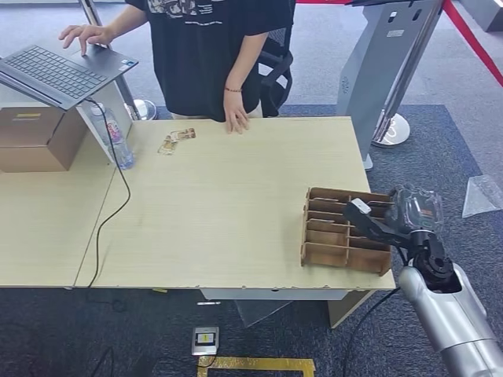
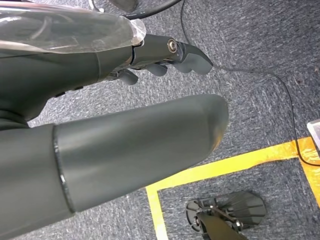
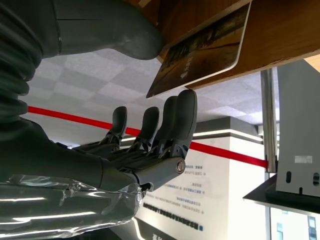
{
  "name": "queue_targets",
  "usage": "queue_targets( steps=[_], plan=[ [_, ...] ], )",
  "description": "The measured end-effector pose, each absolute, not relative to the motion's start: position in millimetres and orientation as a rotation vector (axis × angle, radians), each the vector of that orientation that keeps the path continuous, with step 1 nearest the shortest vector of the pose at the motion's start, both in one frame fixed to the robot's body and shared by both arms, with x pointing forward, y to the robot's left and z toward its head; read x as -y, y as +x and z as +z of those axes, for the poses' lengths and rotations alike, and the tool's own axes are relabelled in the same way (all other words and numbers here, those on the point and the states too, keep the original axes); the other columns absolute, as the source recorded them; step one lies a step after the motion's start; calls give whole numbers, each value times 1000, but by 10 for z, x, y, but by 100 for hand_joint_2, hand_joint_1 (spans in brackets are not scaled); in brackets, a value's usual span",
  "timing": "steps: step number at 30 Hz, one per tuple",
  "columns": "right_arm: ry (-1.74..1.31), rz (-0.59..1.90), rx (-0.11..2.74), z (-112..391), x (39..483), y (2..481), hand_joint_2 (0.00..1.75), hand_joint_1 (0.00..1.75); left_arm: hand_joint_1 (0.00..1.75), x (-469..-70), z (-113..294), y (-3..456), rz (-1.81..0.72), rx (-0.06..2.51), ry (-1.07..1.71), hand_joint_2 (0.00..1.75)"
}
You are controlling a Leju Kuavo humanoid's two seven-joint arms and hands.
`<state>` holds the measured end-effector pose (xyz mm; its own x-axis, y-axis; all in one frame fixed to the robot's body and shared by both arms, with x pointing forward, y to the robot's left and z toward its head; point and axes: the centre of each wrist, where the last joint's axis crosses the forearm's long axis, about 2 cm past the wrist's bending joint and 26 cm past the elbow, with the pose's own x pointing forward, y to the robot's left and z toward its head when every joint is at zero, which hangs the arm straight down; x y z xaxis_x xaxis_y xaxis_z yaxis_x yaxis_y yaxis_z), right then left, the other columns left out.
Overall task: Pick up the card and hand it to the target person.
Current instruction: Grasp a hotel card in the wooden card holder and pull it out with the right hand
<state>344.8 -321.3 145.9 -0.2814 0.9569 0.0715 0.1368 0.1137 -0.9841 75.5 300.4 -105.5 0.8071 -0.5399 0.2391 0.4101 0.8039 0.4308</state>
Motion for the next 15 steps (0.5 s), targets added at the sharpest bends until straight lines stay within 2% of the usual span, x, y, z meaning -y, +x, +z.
queue_targets(
  steps=[15],
  plan=[
    [-1074,1310,1616,1521,2954,3458,175,96,0,-2935,-1056,752,-510,353,367,0]
  ],
)
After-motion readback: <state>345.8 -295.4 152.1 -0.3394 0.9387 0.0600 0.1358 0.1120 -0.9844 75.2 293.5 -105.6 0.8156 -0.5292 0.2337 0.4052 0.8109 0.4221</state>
